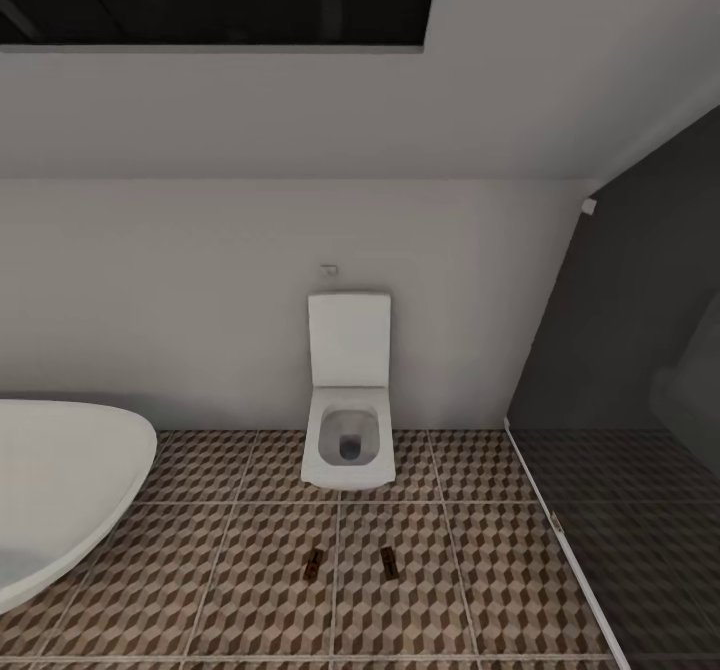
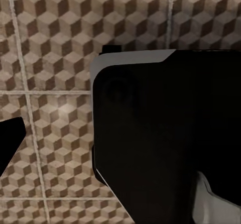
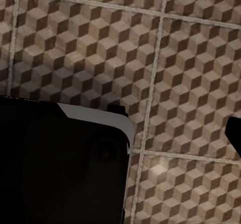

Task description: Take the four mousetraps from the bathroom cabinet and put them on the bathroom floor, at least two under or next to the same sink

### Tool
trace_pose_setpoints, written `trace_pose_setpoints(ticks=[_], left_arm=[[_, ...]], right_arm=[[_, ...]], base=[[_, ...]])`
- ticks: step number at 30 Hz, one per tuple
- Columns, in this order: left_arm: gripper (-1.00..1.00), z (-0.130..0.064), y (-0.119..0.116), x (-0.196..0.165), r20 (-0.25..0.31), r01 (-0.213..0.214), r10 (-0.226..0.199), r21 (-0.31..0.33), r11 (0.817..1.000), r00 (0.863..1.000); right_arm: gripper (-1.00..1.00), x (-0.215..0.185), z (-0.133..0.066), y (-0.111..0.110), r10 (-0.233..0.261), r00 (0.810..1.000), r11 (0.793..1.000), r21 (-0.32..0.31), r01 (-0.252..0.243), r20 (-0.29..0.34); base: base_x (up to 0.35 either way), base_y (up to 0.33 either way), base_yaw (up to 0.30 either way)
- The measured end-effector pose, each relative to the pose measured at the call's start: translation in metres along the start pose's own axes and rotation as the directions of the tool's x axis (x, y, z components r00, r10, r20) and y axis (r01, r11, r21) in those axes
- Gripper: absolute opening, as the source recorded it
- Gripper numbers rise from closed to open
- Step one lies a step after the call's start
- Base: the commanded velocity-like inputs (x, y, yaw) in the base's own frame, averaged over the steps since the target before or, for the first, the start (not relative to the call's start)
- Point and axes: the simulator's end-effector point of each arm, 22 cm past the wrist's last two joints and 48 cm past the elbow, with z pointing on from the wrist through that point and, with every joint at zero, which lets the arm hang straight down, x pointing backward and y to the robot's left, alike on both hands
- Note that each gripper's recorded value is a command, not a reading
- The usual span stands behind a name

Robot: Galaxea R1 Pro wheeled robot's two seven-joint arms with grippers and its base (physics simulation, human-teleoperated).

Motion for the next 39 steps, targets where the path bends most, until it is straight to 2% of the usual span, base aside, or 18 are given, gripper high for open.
trace_pose_setpoints(ticks=[8, 14, 39], left_arm=[[1.00, 0.000, 0.027, 0.001, -0.002, -0.001, 0.001, -0.035, 0.999, 1.000], [1.00, -0.002, 0.056, 0.000, 0.001, -0.003, 0.003, -0.070, 0.998, 1.000], [1.00, -0.002, 0.056, -0.001, 0.003, -0.005, 0.005, -0.067, 0.998, 1.000]], right_arm=[[1.00, 0.000, 0.000, 0.001, -0.001, 1.000, 1.000, -0.002, 0.001, -0.003], [1.00, -0.001, 0.000, 0.002, 0.001, 1.000, 1.000, -0.003, -0.001, 0.000], [1.00, -0.008, 0.001, 0.004, 0.005, 1.000, 1.000, -0.008, -0.005, 0.017]], base=[[0.000, 0.000, 0.000], [0.000, 0.000, 0.000], [0.000, 0.000, 0.000]])
